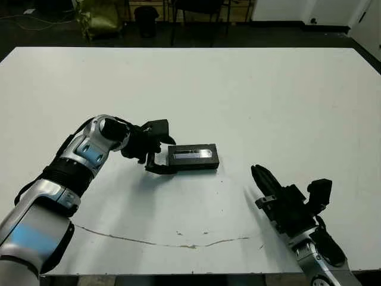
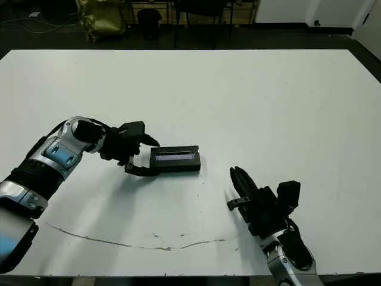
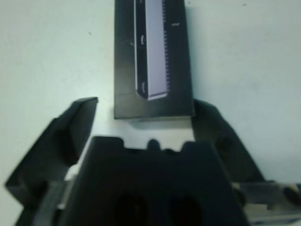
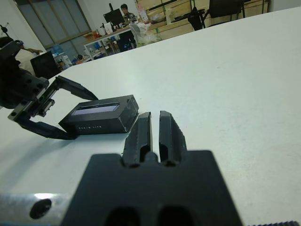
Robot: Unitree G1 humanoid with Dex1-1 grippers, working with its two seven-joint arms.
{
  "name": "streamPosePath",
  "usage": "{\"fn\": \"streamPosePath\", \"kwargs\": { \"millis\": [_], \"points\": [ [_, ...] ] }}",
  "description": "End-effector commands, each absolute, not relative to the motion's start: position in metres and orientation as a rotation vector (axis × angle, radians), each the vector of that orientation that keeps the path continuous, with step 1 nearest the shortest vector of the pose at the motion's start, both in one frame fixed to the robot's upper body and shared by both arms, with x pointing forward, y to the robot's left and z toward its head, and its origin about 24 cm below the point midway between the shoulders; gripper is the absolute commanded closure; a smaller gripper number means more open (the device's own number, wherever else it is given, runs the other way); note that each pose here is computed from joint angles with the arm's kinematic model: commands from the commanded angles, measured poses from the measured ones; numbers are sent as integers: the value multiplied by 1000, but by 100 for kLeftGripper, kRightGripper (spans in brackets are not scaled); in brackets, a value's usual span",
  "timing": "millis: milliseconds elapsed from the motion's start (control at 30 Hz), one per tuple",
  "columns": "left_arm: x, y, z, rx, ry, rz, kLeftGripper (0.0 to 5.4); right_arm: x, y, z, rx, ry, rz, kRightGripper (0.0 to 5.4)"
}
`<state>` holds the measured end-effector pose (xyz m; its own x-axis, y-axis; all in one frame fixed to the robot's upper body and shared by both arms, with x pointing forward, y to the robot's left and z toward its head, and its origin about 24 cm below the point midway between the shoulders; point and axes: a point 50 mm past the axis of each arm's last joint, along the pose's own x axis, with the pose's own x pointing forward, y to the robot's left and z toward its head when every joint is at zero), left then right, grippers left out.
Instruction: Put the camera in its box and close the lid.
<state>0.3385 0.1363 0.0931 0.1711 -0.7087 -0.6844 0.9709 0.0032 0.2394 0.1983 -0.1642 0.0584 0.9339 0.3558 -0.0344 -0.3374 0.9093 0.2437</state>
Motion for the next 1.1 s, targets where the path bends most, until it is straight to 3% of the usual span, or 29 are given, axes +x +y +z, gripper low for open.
{"fn": "streamPosePath", "kwargs": {
  "millis": [33,433,600,700,867,1100],
  "points": [
    [327,148,72,752,526,-1385,1,196,-167,52,231,111,350,540],
    [320,165,90,704,452,-1403,1,196,-166,53,232,102,345,540],
    [312,181,101,553,420,-1384,1,196,-167,53,229,105,350,540],
    [300,194,113,373,320,-1268,1,198,-168,52,234,99,360,540],
    [266,209,133,162,77,-851,11,201,-172,49,229,79,361,540],
    [224,211,117,-4,-156,-452,162,207,-175,49,207,73,337,540]
  ]
}}
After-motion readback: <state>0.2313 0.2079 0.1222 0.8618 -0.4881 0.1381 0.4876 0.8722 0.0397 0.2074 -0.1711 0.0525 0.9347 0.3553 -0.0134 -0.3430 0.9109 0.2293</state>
